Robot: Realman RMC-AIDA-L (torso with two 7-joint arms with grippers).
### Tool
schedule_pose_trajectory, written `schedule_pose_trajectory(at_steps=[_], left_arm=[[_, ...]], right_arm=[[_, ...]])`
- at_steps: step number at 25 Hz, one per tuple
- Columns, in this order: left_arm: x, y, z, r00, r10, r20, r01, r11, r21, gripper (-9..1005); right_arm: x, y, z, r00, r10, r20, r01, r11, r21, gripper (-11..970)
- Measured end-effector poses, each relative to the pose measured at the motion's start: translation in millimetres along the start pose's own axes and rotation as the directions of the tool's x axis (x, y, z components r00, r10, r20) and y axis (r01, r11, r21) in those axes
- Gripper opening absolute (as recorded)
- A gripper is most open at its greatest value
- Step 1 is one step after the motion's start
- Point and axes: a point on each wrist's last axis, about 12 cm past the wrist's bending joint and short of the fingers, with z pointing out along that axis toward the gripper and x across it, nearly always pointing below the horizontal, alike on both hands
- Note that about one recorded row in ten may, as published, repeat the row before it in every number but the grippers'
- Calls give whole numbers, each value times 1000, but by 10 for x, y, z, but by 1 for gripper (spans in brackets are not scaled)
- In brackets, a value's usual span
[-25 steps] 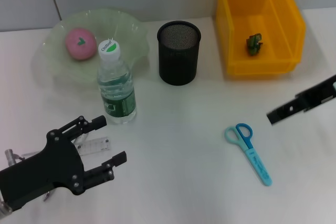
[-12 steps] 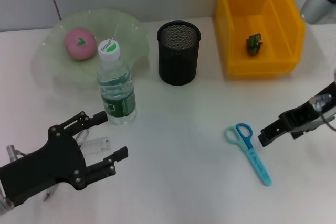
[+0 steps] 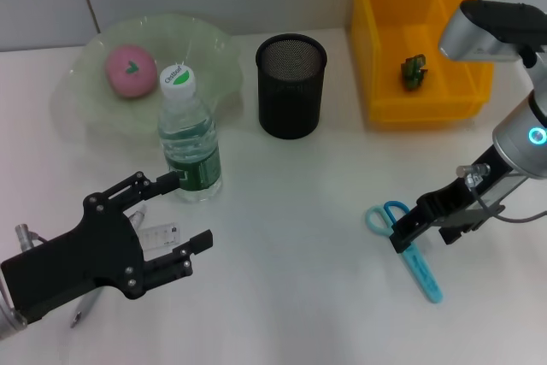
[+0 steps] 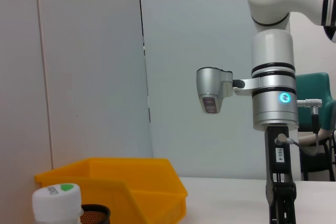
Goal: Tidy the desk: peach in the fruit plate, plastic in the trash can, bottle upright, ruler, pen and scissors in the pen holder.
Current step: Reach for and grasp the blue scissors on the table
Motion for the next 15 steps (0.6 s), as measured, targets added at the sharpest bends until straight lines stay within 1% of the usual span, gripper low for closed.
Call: schedule_pose_trajectory(at_steps=[5,10,15], left_arm=[[-2,5,-4,1000,1,-1,-1,1000,1,786],[1,2,-8,1000,1,-4,-1,1000,3,786],[-1,0,-7,1000,2,-4,-2,1000,5,786]], right_arm=[[-17,-12,-6,1000,3,10,-3,1000,8,819],[-32,-58,0,1000,6,22,-7,999,43,819],[-62,-46,17,1000,0,26,-2,999,50,818]])
